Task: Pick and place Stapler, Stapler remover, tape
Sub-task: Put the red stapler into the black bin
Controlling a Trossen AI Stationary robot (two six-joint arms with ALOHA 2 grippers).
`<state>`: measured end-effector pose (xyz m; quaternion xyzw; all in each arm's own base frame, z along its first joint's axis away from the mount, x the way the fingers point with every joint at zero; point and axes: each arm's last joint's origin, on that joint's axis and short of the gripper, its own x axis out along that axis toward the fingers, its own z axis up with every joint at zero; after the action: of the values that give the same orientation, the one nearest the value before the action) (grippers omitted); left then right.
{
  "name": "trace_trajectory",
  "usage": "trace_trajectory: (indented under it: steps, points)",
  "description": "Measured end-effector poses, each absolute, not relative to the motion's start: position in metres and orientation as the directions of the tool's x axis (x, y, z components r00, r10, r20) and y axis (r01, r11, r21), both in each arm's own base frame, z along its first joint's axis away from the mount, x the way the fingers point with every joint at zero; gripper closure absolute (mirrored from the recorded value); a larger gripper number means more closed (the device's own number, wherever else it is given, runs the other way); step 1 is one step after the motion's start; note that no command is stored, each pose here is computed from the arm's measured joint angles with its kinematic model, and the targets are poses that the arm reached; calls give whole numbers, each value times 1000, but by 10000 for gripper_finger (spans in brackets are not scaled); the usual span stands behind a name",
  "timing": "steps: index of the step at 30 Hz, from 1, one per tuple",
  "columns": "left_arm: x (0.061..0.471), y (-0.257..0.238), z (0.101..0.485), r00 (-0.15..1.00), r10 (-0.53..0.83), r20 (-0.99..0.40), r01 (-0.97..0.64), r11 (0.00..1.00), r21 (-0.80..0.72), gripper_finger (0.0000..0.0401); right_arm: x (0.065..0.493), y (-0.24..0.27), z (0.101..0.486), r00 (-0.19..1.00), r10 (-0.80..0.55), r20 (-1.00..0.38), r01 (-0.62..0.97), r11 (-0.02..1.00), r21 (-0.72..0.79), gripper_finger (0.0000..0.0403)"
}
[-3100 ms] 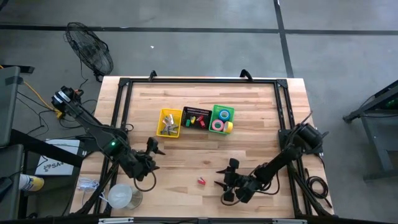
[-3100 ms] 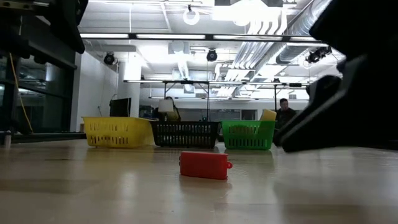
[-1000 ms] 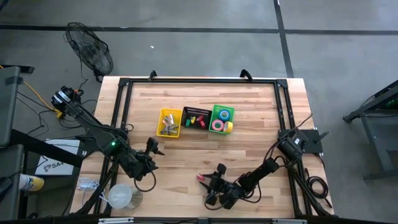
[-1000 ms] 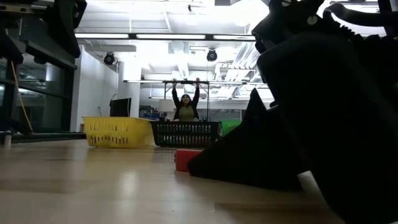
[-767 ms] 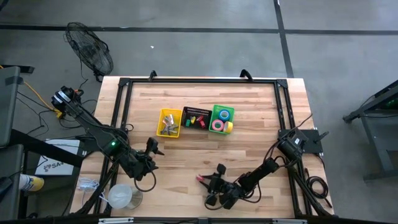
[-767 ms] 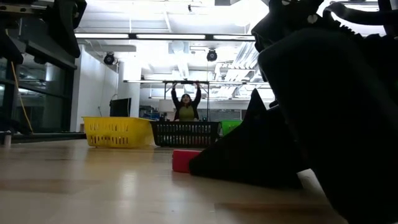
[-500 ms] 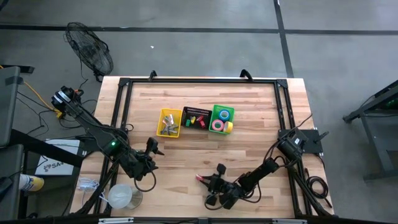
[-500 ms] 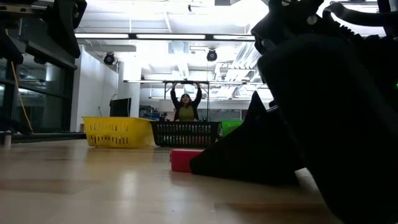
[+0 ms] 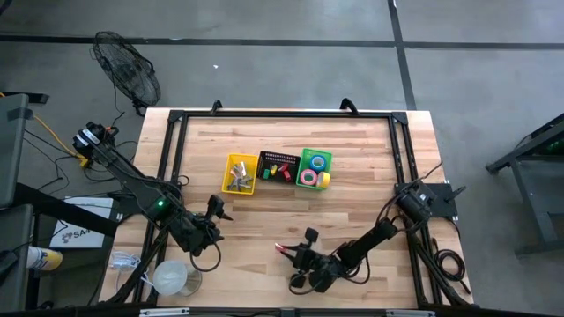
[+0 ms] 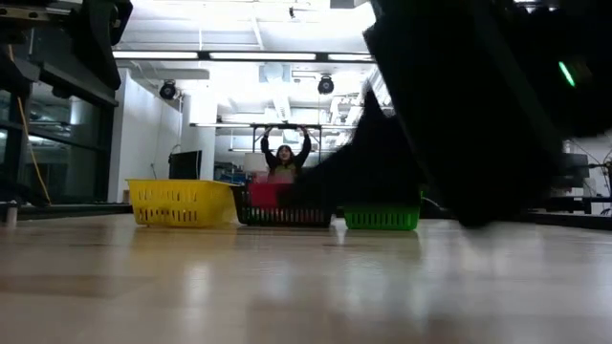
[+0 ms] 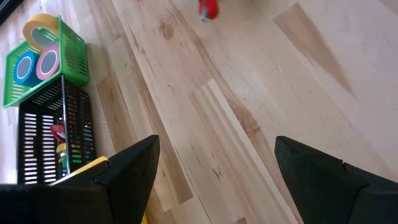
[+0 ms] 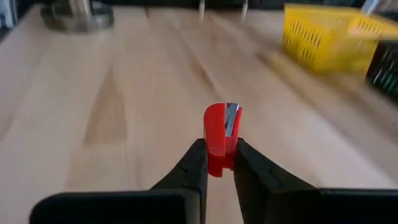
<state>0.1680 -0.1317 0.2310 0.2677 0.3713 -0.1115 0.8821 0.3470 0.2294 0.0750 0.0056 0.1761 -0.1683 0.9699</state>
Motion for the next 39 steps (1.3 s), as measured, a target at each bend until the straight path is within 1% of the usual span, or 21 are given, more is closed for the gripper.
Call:
trace_trajectory:
  steps: [5,8,12,16,21,26,28,32,37,39]
  points:
    - [168,-132,231,700,2,-714,393,834,388,87,357,212,111,886,-326,-331,305,945,-116,360]
    - [168,-132,231,700,3,-714,389,837,385,87,363,192,135,870,-358,-339,312,932,-183,360]
    - [168,-132,231,701,3,-713,388,837,386,87,369,155,157,826,-392,-405,290,911,-292,360]
    - [169,-132,231,704,2,-710,383,841,383,87,373,109,181,786,-389,-481,252,911,-326,360]
    - [169,-132,232,706,5,-708,377,844,381,87,374,49,195,737,-327,-592,181,939,-294,360]
    - [169,-132,232,710,13,-704,368,846,386,87,375,-8,191,700,-216,-680,101,973,-206,360]
    - [169,-131,232,710,14,-704,365,848,384,87,374,-27,190,693,-210,-690,115,977,-182,360]
    - [169,-131,232,711,17,-703,362,848,387,87,371,-55,190,684,-207,-699,137,978,-156,360]
    - [169,-131,232,718,32,-695,349,848,399,87,367,-75,182,668,-139,-731,120,990,-78,360]
    - [169,-131,232,723,40,-690,340,848,406,87,367,-81,181,681,-102,-725,104,994,-42,360]
